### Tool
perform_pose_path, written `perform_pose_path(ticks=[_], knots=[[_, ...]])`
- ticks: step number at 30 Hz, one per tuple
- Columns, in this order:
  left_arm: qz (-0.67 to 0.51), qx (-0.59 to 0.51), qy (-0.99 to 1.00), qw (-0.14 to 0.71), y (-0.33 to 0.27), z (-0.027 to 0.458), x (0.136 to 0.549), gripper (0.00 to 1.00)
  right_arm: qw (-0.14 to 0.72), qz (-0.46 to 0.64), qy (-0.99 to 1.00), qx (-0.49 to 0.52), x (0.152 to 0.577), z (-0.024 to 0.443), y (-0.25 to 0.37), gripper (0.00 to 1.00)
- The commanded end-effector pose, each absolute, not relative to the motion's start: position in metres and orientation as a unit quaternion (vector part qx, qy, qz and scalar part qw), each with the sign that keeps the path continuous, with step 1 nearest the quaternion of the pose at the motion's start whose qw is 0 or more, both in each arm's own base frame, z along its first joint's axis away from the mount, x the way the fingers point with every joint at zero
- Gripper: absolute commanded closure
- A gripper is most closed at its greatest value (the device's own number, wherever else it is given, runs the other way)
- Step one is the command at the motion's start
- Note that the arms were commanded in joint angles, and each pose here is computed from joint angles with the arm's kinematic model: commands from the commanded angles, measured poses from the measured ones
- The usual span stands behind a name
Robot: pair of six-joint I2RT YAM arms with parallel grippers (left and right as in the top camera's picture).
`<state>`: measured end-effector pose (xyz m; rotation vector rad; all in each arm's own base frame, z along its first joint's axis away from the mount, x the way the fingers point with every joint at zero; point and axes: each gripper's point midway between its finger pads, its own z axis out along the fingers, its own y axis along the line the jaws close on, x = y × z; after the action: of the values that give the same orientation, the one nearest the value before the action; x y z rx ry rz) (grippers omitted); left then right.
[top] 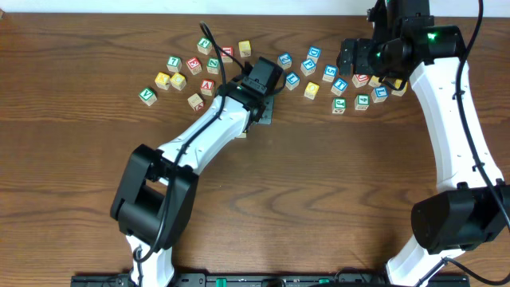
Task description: Spell out ROBOT
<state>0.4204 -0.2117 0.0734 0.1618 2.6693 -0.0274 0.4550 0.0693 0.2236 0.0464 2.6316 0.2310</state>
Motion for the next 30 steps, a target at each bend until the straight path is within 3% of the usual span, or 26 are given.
perform_pose_path(ticks=[1,11,30], knots=[[0.000,0.068,0.968,0.243,-0.205,0.080,0.429,0.92,0.254,0.086,0.963,0.019,0.457,0.229,0.072,0.01],[0.020,0.069,0.973,0.219,-0.173,0.058,0.441,0.92,0.254,0.086,0.963,0.019,0.457,0.229,0.072,0.01],[-0.016,0.100,0.980,0.174,-0.185,0.030,0.425,0.92,0.254,0.086,0.963,0.019,0.457,0.229,0.072,0.01]])
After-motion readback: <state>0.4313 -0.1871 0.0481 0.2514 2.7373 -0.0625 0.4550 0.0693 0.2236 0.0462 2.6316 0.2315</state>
